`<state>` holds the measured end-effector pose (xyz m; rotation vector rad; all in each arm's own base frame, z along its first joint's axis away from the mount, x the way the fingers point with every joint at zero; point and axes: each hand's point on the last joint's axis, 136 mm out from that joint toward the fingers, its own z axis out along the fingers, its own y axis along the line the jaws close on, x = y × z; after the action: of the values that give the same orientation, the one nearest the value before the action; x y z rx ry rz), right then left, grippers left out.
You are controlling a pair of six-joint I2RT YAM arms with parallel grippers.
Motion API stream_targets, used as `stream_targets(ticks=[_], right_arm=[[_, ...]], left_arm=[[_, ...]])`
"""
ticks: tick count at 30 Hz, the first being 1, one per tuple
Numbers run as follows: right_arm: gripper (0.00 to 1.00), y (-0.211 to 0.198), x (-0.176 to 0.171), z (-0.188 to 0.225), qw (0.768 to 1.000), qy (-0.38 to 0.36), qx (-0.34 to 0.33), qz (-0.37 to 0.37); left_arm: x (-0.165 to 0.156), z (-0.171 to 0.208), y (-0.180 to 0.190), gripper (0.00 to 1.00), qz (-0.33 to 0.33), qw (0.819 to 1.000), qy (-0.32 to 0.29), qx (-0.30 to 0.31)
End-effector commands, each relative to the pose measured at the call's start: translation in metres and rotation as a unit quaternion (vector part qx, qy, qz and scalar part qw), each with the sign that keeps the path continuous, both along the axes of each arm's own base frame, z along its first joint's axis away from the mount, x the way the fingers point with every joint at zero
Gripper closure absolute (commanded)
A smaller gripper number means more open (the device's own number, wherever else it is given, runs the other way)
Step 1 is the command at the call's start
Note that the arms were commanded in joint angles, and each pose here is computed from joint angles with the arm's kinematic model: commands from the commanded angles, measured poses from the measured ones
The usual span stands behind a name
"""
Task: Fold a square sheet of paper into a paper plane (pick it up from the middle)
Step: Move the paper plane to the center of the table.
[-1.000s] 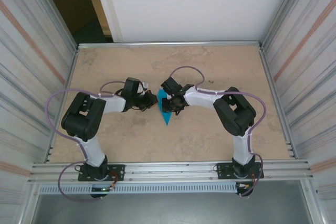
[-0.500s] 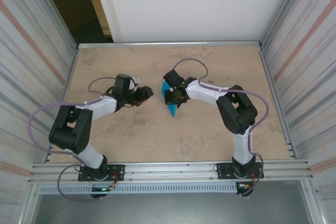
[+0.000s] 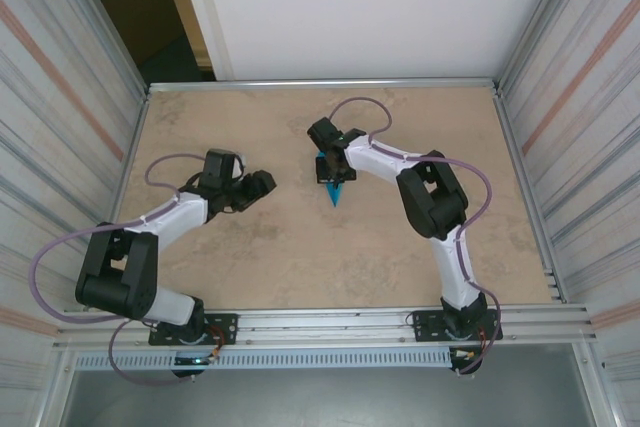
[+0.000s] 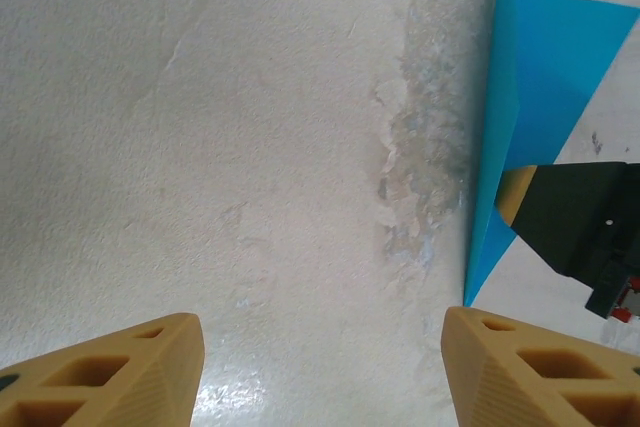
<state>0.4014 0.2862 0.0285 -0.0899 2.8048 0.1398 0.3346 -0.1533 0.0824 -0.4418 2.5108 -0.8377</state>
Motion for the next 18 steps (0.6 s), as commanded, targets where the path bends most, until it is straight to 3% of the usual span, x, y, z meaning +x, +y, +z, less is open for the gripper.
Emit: stream_targets(ticks=[1, 18], right_arm=[[0.9, -0.01, 0.0, -0.002, 0.999, 0.015, -0.013, -0.027], [0.83, -0.016, -0.011, -0.031, 0.998, 0.056, -0.013, -0.032]], left_arm=[[-0.003, -0.005, 0.005, 0.35, -0.001, 1.0, 0.001, 0.013], [-0.004, -0.009, 0.004, 0.36, -0.004, 1.0, 0.005, 0.011]])
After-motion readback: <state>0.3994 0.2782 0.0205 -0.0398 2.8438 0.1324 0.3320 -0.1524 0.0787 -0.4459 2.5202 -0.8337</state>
